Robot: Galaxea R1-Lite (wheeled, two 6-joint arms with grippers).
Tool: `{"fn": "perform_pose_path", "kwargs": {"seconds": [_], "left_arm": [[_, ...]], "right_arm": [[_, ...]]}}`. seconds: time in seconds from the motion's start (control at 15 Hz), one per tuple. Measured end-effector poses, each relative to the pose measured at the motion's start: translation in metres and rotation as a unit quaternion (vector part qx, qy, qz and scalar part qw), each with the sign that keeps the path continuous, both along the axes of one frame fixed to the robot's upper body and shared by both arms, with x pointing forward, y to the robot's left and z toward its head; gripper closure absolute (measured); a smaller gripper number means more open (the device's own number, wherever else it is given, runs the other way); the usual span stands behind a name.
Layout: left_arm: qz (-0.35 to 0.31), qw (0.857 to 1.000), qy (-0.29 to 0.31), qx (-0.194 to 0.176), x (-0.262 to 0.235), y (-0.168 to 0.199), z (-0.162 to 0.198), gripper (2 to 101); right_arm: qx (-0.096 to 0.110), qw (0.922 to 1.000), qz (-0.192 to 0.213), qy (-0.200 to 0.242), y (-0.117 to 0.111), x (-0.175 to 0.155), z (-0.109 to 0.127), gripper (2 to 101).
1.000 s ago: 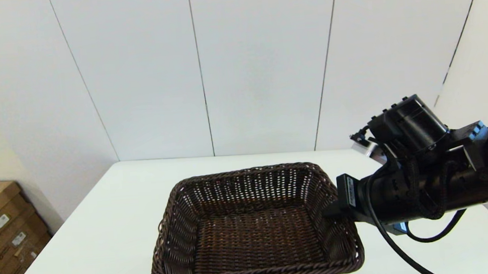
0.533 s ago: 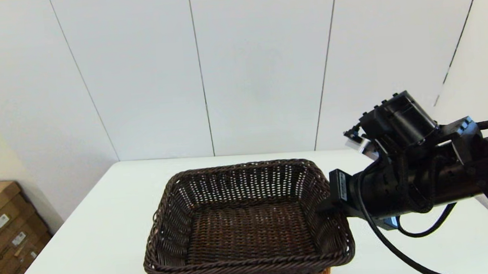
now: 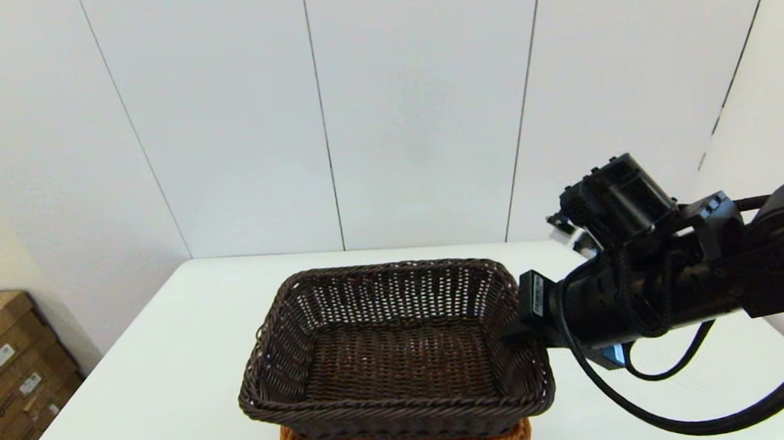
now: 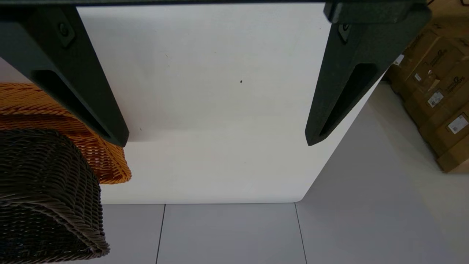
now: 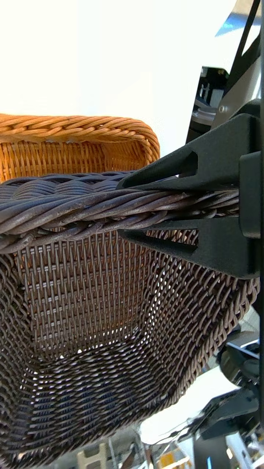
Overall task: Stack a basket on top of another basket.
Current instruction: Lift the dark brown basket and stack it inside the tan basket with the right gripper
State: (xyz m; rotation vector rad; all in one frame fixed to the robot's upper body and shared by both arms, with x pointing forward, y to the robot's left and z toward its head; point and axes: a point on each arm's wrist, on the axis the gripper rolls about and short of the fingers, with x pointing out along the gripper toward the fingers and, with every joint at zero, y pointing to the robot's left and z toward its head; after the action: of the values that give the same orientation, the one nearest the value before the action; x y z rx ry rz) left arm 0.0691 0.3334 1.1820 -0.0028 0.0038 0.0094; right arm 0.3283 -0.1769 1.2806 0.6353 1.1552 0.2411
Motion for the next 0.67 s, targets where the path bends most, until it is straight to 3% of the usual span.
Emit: {"fn": "perform_pose_path", "kwargs": {"seconds": [0.67], "left_arm": [[0.0, 1.0, 0.0, 0.0, 0.0, 0.0, 0.0, 5.4]], "right_arm": [[0.012, 0.9997, -0.02, 0.006, 0.0007, 0.0046, -0.0021, 88.3]]}}
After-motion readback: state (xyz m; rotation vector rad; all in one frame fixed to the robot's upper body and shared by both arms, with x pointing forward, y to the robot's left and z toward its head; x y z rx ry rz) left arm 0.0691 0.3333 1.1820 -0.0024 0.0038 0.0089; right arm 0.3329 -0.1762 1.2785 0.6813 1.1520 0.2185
